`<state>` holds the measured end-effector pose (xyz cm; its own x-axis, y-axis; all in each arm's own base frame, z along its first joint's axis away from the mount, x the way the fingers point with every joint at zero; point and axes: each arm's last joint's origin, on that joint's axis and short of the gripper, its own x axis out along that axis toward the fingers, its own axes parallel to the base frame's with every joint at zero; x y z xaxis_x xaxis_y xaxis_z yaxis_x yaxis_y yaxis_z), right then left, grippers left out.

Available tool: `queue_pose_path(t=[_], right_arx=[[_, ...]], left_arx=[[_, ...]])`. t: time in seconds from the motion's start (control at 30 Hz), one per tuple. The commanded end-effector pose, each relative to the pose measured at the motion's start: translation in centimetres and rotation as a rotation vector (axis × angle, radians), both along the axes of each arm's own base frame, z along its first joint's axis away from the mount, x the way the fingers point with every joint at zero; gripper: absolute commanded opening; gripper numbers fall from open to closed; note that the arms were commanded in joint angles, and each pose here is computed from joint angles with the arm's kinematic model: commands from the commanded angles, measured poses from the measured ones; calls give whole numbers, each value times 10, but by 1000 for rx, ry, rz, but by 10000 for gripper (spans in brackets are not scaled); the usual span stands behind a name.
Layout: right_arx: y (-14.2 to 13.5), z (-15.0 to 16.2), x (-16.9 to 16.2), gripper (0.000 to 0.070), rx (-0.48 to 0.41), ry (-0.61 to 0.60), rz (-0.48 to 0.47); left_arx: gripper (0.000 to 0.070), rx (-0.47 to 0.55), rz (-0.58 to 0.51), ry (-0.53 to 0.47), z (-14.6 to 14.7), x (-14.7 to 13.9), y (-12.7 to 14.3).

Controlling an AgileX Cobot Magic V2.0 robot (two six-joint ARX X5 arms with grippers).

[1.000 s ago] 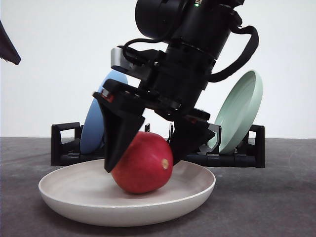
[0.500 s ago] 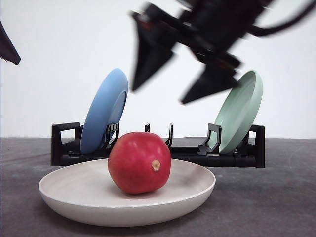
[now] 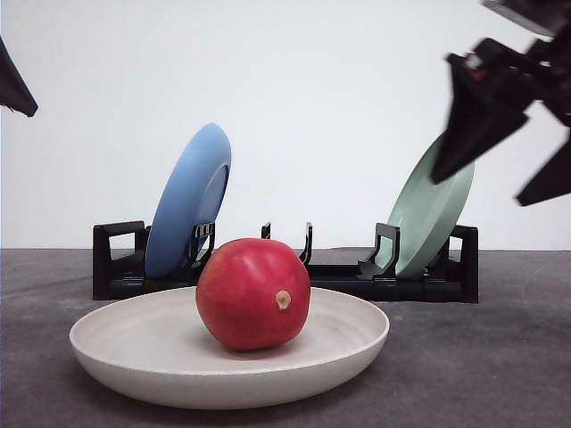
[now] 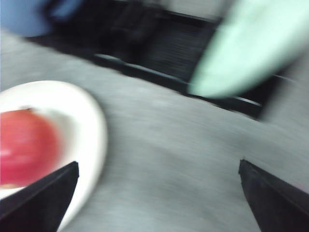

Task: Place pomegranate in white plate

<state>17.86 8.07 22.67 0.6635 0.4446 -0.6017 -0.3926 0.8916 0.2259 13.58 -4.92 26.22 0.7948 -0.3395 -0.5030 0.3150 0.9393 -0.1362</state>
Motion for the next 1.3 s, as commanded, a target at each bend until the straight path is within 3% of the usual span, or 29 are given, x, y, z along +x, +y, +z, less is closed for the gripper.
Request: queue_pose_path(t=[0.0,0.13,0.17,0.2,0.23,0.33,0.93,1.27], right_arx=[[-4,1,3,658,14,6,-25],[-11,0,5,651,10,10,-64],[-12,0,5,542,8,13,-65],[-12,0,4,328,7,16,-66],[-12,0,4,23,5,18,-66],[-12,1,5,62,-6,0,-73],[-12,1,5,62,-5,-3,-74],[-12,1,5,62,-5,-4,-75]], left_arx=[[352,-6,-4,-12,2,1,-1],[350,-7,-5,-10,2,1,-1],[299,-6,-5,-8,2,1,-1],[181,-5,-5,-5,2,1,-1],[0,-4,-5,-3,1,1,-1],[0,-10,-3,-12,3,1,-1],[0,-27,20,-54,1,-2,3],[0,-53,206,-264,-64,-26,33]])
